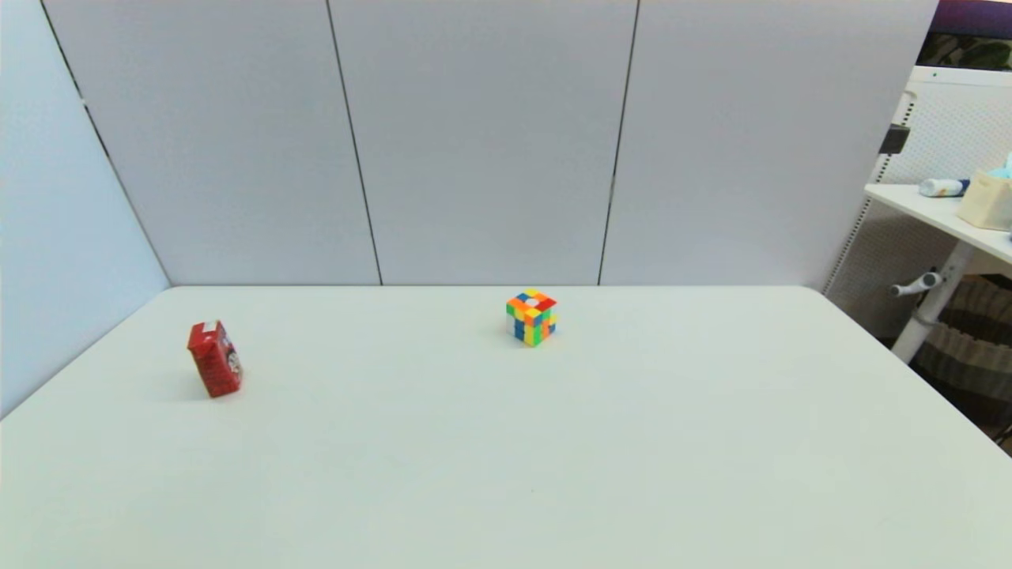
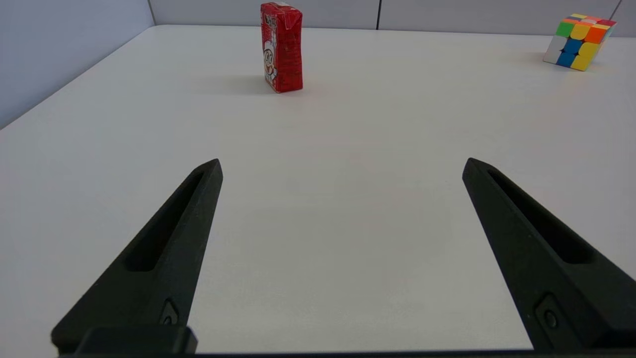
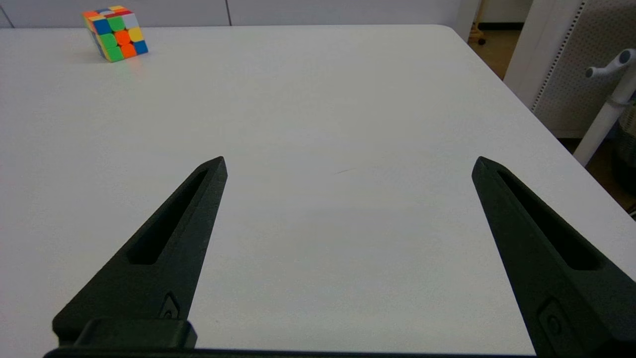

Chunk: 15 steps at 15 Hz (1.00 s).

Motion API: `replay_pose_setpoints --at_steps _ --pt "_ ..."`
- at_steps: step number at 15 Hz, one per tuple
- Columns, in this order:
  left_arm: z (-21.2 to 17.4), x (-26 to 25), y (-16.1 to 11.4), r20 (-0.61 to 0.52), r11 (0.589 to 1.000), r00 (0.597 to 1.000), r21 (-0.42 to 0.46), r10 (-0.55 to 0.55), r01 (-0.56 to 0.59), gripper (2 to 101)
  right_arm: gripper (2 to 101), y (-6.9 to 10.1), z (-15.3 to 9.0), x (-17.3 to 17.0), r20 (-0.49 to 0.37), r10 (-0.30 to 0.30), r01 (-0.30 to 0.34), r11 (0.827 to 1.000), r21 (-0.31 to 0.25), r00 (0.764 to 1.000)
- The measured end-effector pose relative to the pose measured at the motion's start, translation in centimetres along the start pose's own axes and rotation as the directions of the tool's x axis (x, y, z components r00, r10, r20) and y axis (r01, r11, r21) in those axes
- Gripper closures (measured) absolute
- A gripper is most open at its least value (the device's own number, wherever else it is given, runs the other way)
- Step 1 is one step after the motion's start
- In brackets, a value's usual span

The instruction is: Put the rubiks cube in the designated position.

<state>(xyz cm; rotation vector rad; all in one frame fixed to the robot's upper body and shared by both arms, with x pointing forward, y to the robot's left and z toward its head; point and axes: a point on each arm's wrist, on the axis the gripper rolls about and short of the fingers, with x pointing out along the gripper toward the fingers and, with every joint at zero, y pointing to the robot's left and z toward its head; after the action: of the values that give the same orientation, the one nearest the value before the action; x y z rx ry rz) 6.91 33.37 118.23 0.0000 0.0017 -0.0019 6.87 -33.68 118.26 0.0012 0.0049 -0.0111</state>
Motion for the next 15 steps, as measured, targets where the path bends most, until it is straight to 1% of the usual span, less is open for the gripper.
replay_pose_setpoints --at_steps 15 --pt "0.00 0.00 0.00 0.000 1.000 1.000 0.000 0.001 -0.001 5.3 4.3 0.00 -0.01 0.00 0.000 0.000 0.000 1.000 0.000 1.000"
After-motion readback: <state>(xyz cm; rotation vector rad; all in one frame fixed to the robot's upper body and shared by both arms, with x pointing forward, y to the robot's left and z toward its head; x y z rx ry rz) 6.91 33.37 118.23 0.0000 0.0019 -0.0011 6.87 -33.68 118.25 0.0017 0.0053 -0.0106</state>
